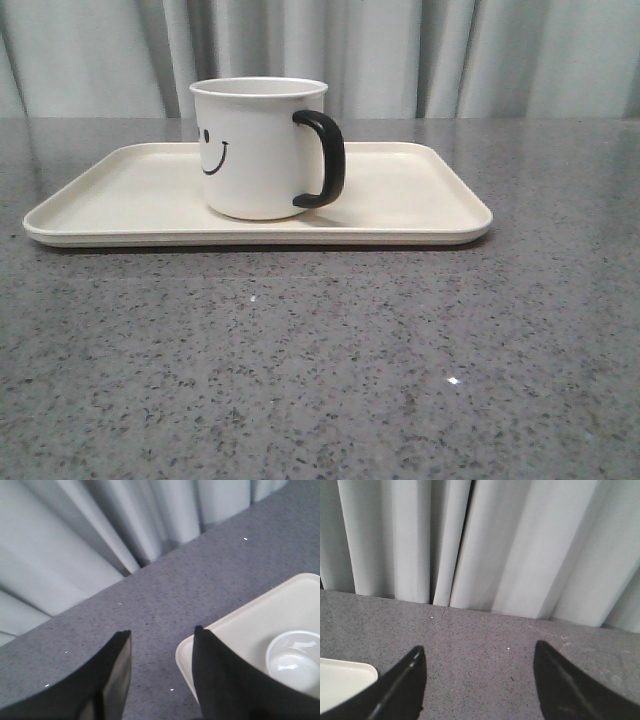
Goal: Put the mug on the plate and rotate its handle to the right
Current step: 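Open the left gripper and lift it away from the mug, then lower the right gripper into the mug and grip its rim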
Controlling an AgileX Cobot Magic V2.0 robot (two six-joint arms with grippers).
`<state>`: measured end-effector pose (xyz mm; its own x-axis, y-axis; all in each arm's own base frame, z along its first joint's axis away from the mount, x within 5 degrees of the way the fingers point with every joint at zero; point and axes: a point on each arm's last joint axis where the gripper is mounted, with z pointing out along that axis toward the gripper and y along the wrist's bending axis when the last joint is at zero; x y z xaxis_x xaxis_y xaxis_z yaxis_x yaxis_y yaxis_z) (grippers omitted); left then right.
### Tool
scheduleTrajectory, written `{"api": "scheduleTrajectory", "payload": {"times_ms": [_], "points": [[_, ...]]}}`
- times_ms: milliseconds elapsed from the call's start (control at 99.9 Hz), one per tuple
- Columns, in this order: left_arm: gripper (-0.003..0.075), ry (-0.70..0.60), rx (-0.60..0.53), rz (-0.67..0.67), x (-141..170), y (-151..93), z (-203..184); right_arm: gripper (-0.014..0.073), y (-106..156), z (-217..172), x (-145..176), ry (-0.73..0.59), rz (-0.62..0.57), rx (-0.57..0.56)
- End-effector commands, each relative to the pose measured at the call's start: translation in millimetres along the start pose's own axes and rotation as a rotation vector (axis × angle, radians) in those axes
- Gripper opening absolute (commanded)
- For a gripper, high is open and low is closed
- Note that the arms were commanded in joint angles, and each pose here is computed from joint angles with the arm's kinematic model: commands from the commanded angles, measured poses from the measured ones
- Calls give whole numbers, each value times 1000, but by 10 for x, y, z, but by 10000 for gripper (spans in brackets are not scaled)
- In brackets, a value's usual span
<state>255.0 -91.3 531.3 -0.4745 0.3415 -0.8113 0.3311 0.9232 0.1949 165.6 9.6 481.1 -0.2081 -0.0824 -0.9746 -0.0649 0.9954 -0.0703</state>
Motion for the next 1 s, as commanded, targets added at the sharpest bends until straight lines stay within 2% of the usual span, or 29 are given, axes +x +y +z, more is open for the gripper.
{"api": "scheduleTrajectory", "payload": {"times_ms": [0, 40, 160, 270, 421, 591, 771, 991], "points": [[255, -75, -76, -53, 72, 209, -422, 468, -21, -88, -167, -118, -23, 18], [209, -70, -105, -70, 139, 282, -494, 468, -21, -84, -173, -125, -24, 18], [-20, -28, -183, -114, 355, 444, -606, 468, -1, -48, -215, -156, -24, 5], [-20, 32, -233, -146, 547, 540, -592, 468, 108, 42, -297, -161, -31, -70], [-20, 87, -251, -162, 724, 564, -546, 468, 394, 278, -475, -161, -87, -210], [-20, 108, -246, -160, 813, 538, -533, 468, 784, 626, -552, -60, -129, -344], [-20, 115, -245, -161, 824, 535, -538, 468, 1230, 1082, -398, 102, -181, -446], [-20, 117, -245, -161, 826, 534, -538, 468, 1602, 1473, -41, 276, -227, -511]]}}
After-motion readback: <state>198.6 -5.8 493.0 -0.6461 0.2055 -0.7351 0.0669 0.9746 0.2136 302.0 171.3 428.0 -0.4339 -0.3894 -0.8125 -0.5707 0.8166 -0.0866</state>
